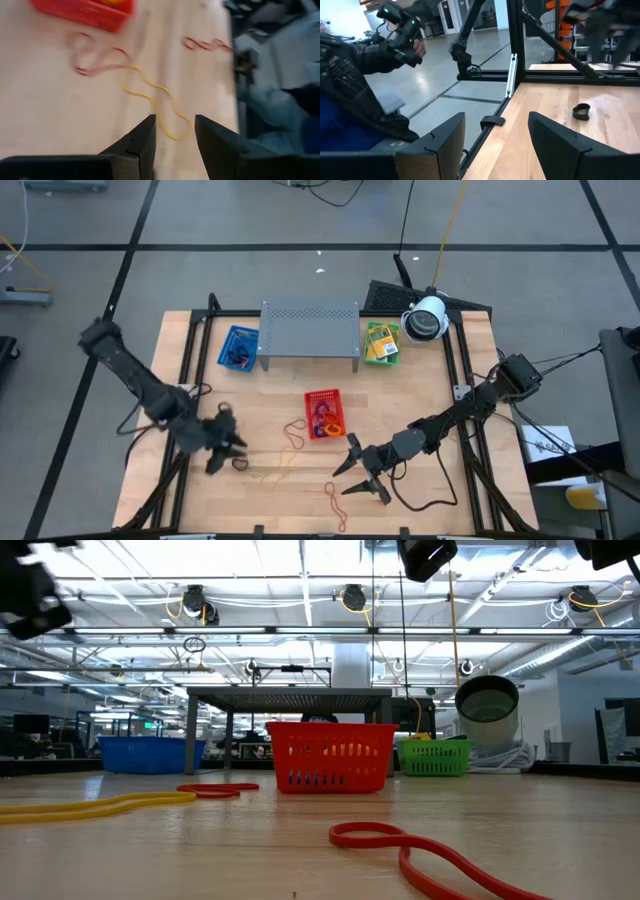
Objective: Pick & Place Office Desk Supplies
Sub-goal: Put the black rubber band into the blue basket
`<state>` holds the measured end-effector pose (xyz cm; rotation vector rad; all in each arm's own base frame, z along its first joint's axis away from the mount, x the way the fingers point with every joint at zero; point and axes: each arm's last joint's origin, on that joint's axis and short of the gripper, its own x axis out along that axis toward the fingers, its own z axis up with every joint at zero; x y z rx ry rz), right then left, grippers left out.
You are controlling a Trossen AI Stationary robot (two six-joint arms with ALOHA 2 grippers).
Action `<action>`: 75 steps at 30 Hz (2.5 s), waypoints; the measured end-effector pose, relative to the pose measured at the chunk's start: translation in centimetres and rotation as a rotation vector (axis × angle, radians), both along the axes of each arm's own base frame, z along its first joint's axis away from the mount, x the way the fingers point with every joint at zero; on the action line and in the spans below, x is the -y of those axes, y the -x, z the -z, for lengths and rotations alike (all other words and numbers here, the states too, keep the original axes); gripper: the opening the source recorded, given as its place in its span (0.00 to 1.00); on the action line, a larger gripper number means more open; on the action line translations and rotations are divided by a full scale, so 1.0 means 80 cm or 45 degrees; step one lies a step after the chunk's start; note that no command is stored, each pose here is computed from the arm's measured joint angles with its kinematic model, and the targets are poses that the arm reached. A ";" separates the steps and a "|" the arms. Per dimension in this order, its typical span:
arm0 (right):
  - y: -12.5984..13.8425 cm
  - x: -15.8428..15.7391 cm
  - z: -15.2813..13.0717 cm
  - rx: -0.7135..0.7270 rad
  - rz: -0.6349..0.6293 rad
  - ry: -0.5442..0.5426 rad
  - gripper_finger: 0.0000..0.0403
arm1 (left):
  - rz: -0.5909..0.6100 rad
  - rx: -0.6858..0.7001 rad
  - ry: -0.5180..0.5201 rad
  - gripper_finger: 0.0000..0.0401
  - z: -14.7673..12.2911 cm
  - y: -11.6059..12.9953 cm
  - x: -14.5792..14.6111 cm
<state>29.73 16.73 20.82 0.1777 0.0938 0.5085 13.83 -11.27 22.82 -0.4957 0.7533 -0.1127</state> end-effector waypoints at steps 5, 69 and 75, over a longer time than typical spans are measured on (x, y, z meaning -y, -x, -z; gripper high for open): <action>0.000 0.000 0.000 0.000 0.003 0.000 0.52 | 0.116 0.120 0.158 0.36 0.036 0.026 0.032; -0.002 0.004 0.005 -0.043 0.052 0.022 0.52 | 0.091 -0.285 -0.147 0.36 0.120 0.051 0.030; -0.002 0.004 0.005 -0.043 0.052 0.022 0.52 | 0.082 -0.288 -0.139 0.36 0.120 0.051 0.030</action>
